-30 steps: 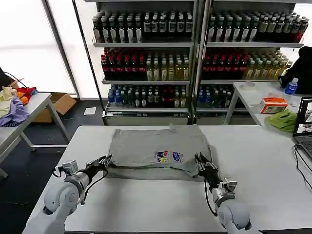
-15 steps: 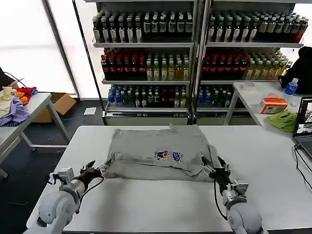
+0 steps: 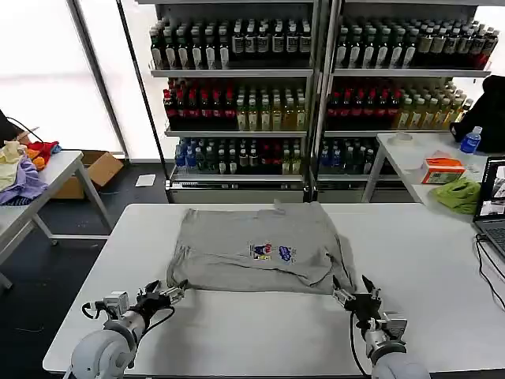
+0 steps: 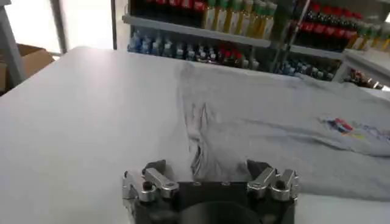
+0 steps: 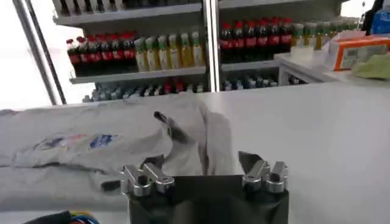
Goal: Fold and organize the clothes.
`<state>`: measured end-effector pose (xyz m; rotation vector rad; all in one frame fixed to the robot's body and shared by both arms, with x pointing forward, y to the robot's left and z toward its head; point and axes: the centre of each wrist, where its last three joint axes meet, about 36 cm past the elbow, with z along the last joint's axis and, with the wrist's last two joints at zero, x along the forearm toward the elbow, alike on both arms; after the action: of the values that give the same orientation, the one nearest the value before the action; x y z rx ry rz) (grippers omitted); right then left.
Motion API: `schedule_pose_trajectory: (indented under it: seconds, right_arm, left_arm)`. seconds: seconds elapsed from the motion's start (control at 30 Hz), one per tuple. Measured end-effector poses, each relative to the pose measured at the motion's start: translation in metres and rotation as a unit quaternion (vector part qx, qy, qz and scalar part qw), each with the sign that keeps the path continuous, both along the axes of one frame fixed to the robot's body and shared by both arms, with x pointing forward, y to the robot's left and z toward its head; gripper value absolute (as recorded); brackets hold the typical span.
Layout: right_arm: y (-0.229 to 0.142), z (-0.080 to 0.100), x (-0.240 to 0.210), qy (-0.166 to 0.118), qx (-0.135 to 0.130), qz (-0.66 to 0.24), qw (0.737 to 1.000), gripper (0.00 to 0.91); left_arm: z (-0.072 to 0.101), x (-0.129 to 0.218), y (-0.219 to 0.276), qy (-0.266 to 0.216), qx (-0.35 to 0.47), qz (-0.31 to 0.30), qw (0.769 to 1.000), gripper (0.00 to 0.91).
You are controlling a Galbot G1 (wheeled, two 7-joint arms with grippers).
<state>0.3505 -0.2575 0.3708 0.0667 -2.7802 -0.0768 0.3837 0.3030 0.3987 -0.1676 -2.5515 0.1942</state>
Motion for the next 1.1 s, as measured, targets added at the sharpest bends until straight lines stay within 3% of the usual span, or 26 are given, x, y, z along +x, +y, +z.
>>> schedule_pose_trajectory:
  seconds: [0.03,0.37,0.77,1.1]
  right_arm:
    - [0.001,-0.002,-0.001,0.004,0.0,0.001,1.0,0.0]
    - [0.0,-0.005,-0.004,0.023,0.002,0.003,1.0,0.0]
    - [-0.013,0.0,-0.01,0.024,0.008,0.01,1.0,0.0]
    - [-0.034,0.012,-0.036,0.022,0.002,0.021,1.0,0.0]
  left_arm:
    - [-0.001,0.001,0.001,0.0,0.0,0.001,1.0,0.01]
    - [-0.006,0.001,0.001,-0.006,-0.005,0.002,1.0,0.01]
    - [-0.007,-0.007,0.002,-0.014,-0.013,0.004,1.0,0.01]
    - [-0.003,-0.041,-0.007,-0.009,-0.019,0.011,1.0,0.01]
